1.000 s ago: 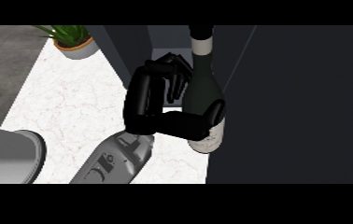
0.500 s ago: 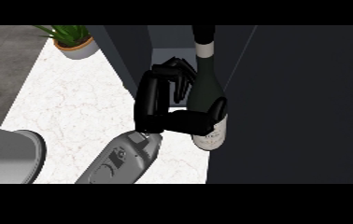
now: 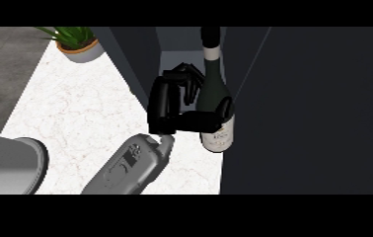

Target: Pick up the wine, place it into the cabinet and close the cabinet

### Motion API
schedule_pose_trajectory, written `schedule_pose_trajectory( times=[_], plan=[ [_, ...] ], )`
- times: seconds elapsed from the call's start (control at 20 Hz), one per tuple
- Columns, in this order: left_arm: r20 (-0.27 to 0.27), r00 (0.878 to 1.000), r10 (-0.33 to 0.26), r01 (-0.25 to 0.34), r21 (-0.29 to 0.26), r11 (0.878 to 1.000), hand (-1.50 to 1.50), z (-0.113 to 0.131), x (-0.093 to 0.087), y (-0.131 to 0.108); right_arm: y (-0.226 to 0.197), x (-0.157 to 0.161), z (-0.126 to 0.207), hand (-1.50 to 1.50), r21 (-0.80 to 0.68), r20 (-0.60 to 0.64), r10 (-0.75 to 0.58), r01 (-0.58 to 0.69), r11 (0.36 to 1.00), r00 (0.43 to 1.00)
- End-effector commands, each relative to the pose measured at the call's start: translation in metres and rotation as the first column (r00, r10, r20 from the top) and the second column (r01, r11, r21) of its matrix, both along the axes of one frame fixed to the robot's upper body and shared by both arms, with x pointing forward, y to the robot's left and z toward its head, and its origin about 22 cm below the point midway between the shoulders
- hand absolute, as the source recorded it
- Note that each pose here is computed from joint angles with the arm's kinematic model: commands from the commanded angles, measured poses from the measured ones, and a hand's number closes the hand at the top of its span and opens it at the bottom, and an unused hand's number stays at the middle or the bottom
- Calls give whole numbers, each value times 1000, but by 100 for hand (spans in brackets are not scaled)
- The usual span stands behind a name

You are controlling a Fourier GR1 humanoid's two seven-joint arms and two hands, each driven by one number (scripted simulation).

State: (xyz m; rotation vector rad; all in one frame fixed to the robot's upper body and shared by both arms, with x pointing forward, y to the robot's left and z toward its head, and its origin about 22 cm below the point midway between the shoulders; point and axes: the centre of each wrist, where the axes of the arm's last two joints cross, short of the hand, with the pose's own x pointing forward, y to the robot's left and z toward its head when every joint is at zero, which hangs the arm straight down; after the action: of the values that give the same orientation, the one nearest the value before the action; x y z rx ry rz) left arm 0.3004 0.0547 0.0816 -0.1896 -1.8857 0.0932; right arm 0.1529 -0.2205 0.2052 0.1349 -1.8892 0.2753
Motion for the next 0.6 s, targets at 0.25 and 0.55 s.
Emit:
schedule_pose_trajectory(
  times=[0.25,0.55],
  plan=[
    [31,999,45,-48,118,992,150,-56,7,12,-5,-11,3,-150,43,54,41,-43,998,998],
    [49,993,111,-116,104,988,150,-41,29,11,-14,-18,-3,-150,41,38,57,-58,997,998]
  ],
)
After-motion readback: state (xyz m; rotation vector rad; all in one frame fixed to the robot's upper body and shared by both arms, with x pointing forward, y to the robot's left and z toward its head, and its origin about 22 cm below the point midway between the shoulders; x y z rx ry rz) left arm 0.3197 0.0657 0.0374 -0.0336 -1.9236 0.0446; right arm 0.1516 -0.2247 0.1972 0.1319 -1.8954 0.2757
